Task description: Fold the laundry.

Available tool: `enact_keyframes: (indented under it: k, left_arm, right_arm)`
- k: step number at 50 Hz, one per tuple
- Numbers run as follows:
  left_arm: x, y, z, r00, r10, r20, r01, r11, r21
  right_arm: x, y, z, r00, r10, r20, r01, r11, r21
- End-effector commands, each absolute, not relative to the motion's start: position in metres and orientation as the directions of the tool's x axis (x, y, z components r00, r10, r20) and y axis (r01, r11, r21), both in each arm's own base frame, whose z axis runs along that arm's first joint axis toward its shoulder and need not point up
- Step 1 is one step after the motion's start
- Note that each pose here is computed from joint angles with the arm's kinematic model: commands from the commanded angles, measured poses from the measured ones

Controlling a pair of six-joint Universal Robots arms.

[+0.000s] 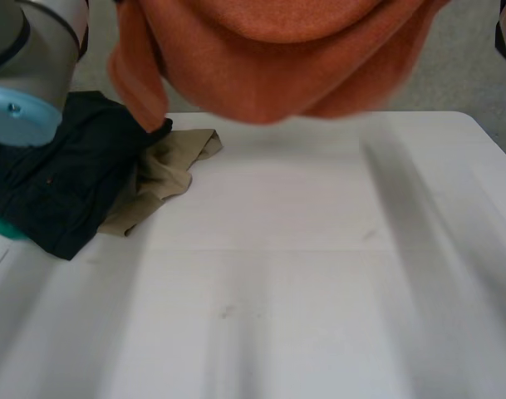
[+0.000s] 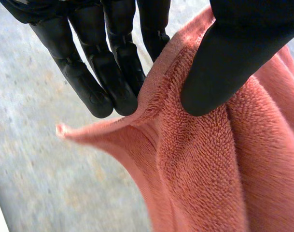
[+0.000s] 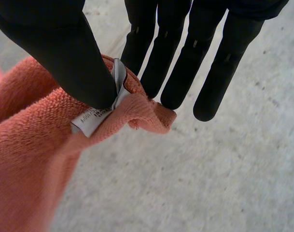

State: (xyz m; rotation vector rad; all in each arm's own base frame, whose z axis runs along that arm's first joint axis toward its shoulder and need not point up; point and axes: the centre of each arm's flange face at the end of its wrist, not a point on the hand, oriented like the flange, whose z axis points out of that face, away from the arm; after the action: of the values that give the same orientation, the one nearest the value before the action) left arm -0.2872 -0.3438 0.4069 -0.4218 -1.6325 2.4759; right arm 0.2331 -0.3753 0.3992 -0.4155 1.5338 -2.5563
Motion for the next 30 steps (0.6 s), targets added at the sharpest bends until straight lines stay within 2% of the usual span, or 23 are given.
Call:
enact_keyframes:
  k: [1, 3, 6, 7, 10, 11, 14, 18, 21, 25, 30]
  left_arm:
    - [-0.284, -0.329, 0.314, -0.930, 0.316, -0.187, 0.144, -0.153, -0.978]
    - [-0.284, -0.322, 0.281, -0.916, 0.345, -0.204, 0.191, -0.071, -0.979]
    - [-0.284, -0.315, 0.250, -0.902, 0.370, -0.220, 0.235, -0.007, -0.972]
    - [-0.283, -0.311, 0.231, -0.894, 0.385, -0.231, 0.264, 0.034, -0.964]
    - [-0.283, -0.305, 0.192, -0.872, 0.421, -0.249, 0.326, 0.120, -0.938]
    - [-0.282, -0.303, 0.183, -0.866, 0.432, -0.253, 0.343, 0.142, -0.929]
    - [-0.283, -0.294, 0.159, -0.837, 0.483, -0.257, 0.398, 0.215, -0.892]
    - [-0.284, -0.284, 0.159, -0.808, 0.541, -0.234, 0.425, 0.260, -0.867]
    - [-0.282, -0.282, 0.167, -0.798, 0.563, -0.214, 0.427, 0.278, -0.860]
    - [-0.273, -0.289, 0.194, -0.806, 0.561, -0.190, 0.403, 0.283, -0.870]
    - [-0.261, -0.314, 0.226, -0.823, 0.535, -0.190, 0.366, 0.244, -0.898]
  right_arm:
    - [0.236, -0.371, 0.343, -0.931, -0.330, 0.158, -0.045, -0.323, -0.945]
    - [0.236, -0.367, 0.316, -0.919, -0.360, 0.159, -0.068, -0.252, -0.965]
    - [0.237, -0.362, 0.286, -0.908, -0.388, 0.161, -0.100, -0.172, -0.980]
    - [0.236, -0.358, 0.264, -0.901, -0.400, 0.164, -0.129, -0.115, -0.985]
    - [0.234, -0.354, 0.232, -0.891, -0.412, 0.189, -0.190, -0.041, -0.981]
    - [0.232, -0.350, 0.212, -0.883, -0.421, 0.208, -0.231, 0.005, -0.973]
    - [0.229, -0.346, 0.179, -0.863, -0.440, 0.247, -0.308, 0.071, -0.949]
    - [0.226, -0.344, 0.157, -0.848, -0.450, 0.278, -0.366, 0.120, -0.923]
    - [0.225, -0.342, 0.154, -0.852, -0.442, 0.279, -0.370, 0.132, -0.920]
    - [0.225, -0.341, 0.156, -0.861, -0.433, 0.268, -0.355, 0.134, -0.925]
    - [0.225, -0.337, 0.159, -0.864, -0.431, 0.260, -0.343, 0.127, -0.931]
